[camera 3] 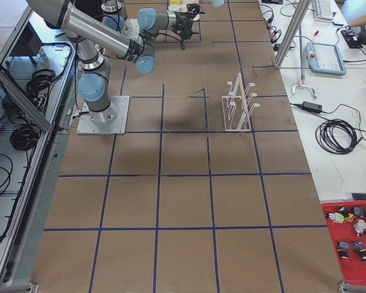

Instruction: Transfer IKEA cup to right arm and place on rack

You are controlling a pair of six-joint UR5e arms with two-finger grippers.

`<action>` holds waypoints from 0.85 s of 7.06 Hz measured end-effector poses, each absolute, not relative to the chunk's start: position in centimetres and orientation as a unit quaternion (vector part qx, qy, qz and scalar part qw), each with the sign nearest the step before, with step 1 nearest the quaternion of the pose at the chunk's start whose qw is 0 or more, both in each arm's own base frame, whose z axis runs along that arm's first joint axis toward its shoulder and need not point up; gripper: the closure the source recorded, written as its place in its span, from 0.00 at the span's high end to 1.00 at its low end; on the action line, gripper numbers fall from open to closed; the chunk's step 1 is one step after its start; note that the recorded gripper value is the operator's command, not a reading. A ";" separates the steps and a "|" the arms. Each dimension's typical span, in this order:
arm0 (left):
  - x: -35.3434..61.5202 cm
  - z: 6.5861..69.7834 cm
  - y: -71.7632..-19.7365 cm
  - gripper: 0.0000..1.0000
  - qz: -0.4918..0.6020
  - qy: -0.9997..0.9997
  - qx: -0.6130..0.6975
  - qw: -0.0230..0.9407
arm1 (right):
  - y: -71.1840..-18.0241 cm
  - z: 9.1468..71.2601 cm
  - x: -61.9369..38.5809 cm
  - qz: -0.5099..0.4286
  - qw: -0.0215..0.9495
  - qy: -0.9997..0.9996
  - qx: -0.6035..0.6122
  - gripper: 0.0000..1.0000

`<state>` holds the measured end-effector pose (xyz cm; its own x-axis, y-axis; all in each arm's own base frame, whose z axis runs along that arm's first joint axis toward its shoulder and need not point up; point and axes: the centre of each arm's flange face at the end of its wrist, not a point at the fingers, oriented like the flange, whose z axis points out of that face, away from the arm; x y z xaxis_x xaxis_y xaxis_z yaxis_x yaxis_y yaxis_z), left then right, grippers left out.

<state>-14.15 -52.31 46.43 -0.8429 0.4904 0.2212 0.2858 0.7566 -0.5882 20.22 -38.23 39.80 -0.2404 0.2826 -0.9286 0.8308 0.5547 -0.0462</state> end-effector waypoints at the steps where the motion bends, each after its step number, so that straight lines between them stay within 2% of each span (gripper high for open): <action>1: -15.0 44.3 -51.2 0.01 0.338 -0.888 -0.233 0.207 | -38.2 39.7 20.2 -0.281 0.486 0.736 0.379 1.00; 3: -16.5 41.2 -48.2 0.01 0.418 -0.830 -0.274 0.249 | -38.1 39.7 20.3 -0.280 0.486 0.736 0.378 1.00; 6: -18.8 37.3 -42.9 0.00 0.469 -0.770 -0.323 0.289 | -38.1 39.5 20.4 -0.279 0.483 0.737 0.381 1.00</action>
<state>-18.80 -42.85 37.32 -0.6249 0.7677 0.1421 0.2262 0.3523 -0.9081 20.38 -38.10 39.54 -0.2436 0.2927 -0.9247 0.8316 0.5536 -0.0438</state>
